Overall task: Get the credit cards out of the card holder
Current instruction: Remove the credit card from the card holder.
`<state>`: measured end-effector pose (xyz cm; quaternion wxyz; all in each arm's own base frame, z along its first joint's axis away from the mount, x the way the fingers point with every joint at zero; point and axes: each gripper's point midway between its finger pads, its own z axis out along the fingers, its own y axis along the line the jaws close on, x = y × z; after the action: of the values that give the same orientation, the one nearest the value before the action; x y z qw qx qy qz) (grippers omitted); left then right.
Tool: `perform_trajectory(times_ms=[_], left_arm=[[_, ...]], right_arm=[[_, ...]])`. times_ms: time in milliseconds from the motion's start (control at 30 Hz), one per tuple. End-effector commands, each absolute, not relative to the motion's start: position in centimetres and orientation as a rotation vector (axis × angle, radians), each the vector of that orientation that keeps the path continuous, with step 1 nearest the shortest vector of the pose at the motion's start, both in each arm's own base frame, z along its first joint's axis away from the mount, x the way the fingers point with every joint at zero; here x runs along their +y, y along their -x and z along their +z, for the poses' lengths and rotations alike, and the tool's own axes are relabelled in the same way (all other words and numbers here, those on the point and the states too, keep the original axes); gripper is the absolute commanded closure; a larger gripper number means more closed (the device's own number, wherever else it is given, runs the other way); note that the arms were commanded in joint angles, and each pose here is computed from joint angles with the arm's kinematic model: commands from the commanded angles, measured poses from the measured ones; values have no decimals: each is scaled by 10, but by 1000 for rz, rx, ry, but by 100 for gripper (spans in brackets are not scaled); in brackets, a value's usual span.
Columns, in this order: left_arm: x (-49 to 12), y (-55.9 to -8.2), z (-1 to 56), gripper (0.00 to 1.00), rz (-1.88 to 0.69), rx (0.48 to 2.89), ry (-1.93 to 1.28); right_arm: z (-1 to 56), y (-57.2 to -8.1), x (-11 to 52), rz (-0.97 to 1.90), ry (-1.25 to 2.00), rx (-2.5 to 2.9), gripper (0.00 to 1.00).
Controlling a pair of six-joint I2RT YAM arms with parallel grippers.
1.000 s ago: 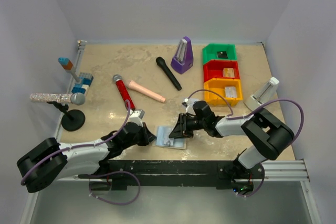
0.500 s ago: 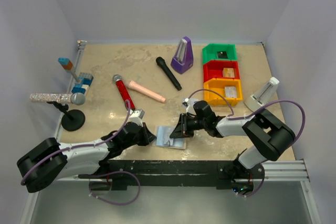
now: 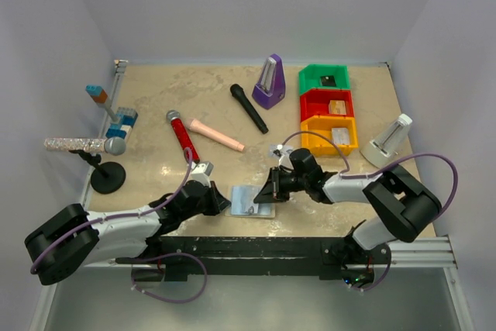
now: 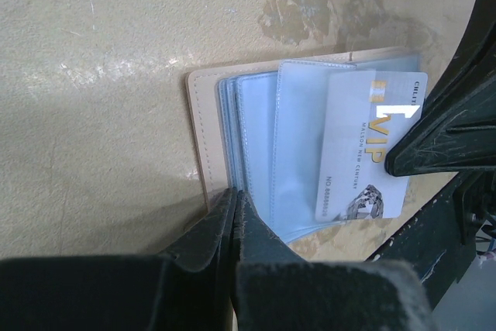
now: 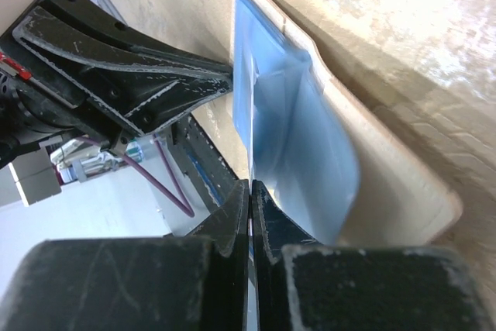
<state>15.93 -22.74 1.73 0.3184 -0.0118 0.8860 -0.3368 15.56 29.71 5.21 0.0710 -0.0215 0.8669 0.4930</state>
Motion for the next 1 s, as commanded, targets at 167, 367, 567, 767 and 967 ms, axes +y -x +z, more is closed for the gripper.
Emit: perform_trajectory(times_ms=[167,367,567,767,967], left_arm=[[-197,-143,-18,100,-718,2447,25],[-199,-145,-8,100,-724,2431,3],[-224,-155,43,73,-895,2299,-29],[-241,-165,111,41,-1013,2148,-75],[-255,-154,178,33,-1176,1936,-256]], right_arm=[[56,-156,282,1417,80,2609,100],[65,-157,267,1324,118,2613,100],[96,-155,256,1240,232,2553,100],[132,-146,244,1191,419,2468,100],[163,-115,243,1317,680,2361,100]])
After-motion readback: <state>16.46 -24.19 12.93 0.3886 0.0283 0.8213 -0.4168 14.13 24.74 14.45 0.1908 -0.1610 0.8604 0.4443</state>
